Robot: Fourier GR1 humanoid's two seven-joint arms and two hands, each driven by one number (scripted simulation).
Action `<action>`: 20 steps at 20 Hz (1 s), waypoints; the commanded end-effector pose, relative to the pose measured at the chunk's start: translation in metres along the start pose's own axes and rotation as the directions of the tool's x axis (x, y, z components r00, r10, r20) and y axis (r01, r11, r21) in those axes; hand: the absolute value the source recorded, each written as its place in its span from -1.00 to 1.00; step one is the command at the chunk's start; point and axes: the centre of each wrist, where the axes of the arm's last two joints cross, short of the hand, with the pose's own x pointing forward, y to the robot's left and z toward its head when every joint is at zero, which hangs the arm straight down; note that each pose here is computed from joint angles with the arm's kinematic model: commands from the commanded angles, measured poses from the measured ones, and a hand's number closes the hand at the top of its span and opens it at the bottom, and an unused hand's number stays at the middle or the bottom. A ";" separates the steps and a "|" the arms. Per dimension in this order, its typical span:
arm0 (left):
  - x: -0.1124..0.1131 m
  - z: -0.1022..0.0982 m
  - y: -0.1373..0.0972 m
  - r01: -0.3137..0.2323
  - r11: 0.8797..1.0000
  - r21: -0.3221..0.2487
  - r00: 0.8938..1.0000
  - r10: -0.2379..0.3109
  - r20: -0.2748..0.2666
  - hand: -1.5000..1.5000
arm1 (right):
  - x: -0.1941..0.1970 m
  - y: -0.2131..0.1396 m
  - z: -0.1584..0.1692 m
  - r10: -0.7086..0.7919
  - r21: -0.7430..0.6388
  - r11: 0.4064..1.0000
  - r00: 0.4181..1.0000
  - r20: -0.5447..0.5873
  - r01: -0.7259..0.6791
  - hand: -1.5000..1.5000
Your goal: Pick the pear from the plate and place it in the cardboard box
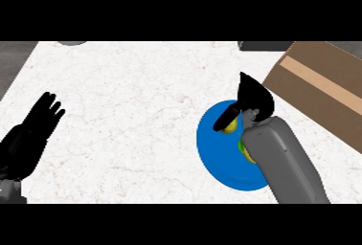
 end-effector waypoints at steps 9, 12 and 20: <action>-0.008 -0.004 -0.003 0.000 1.000 0.014 1.000 0.000 0.007 0.00 | 0.013 0.003 -0.017 0.084 0.047 0.996 0.978 -0.189 -0.076 -1.00; 0.000 -0.008 0.003 -0.010 1.000 0.005 1.000 0.010 0.003 0.00 | 0.000 0.017 -0.032 0.093 0.070 0.994 0.973 -0.211 -0.079 -1.00; -0.005 -0.005 -0.032 -0.020 1.000 -0.005 1.000 0.020 0.004 0.00 | 0.015 0.033 -0.030 0.093 0.082 0.994 0.970 -0.225 -0.077 -1.00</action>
